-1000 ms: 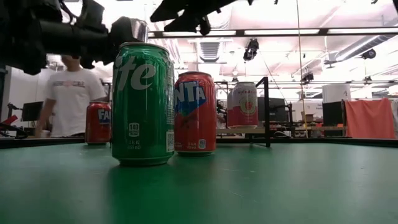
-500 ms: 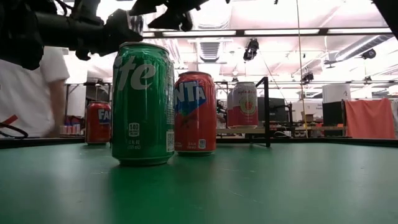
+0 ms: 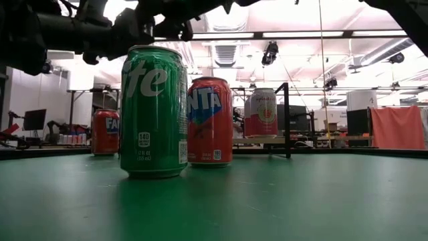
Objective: Pick and place cans onto a shelf
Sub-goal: Put the top blue silver soda can on the shelf aligned with the other blue silver soda can
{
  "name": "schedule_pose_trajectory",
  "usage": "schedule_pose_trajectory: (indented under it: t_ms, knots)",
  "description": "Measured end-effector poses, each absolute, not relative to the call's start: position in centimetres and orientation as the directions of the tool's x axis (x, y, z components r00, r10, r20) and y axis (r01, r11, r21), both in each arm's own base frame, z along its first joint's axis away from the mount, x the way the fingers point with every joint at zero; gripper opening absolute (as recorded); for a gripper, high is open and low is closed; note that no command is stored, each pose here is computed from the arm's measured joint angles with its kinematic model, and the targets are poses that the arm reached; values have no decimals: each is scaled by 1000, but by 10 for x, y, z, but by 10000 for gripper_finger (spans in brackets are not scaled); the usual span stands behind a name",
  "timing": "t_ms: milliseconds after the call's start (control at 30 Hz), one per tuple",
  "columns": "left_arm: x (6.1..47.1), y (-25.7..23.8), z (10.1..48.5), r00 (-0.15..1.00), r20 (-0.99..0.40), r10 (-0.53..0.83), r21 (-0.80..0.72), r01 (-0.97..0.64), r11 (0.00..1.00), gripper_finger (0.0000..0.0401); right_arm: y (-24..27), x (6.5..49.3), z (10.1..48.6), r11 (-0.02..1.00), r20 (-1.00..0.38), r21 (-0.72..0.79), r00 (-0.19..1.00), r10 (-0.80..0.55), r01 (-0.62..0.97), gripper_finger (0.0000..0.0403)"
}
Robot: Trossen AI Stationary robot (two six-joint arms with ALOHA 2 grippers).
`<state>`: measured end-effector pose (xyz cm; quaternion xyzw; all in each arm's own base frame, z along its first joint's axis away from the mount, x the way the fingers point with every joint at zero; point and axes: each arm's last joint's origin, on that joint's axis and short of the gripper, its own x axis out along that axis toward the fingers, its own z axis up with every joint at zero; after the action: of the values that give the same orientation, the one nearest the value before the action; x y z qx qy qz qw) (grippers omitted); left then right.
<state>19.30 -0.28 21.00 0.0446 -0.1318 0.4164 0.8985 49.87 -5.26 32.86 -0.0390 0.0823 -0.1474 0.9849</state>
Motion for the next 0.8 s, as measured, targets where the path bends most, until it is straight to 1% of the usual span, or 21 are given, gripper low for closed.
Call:
schedule_pose_trajectory:
  t_ms: [100, 200, 233, 567, 800]
  knots:
    - [193, -3, 210, 618, 273, 737, -25, -761, 648, 231, -53, 499, 331, 953, -155, -101, 942, -297, 284, 276]
    - [193, -3, 210, 619, 273, 736, -23, -761, 649, 248, -54, 498, 334, 954, -166, -99, 940, -297, 284, 224]
    - [193, -3, 210, 620, 271, 736, -21, -761, 648, 251, -54, 498, 335, 954, -170, -101, 940, -296, 283, 218]
    - [193, -3, 210, 622, 271, 735, -39, -756, 654, 263, -54, 498, 336, 954, -178, -106, 939, -294, 279, 218]
    - [191, -3, 213, 614, 281, 738, -62, -755, 652, 279, -55, 497, 335, 954, -185, -105, 937, -297, 281, 218]
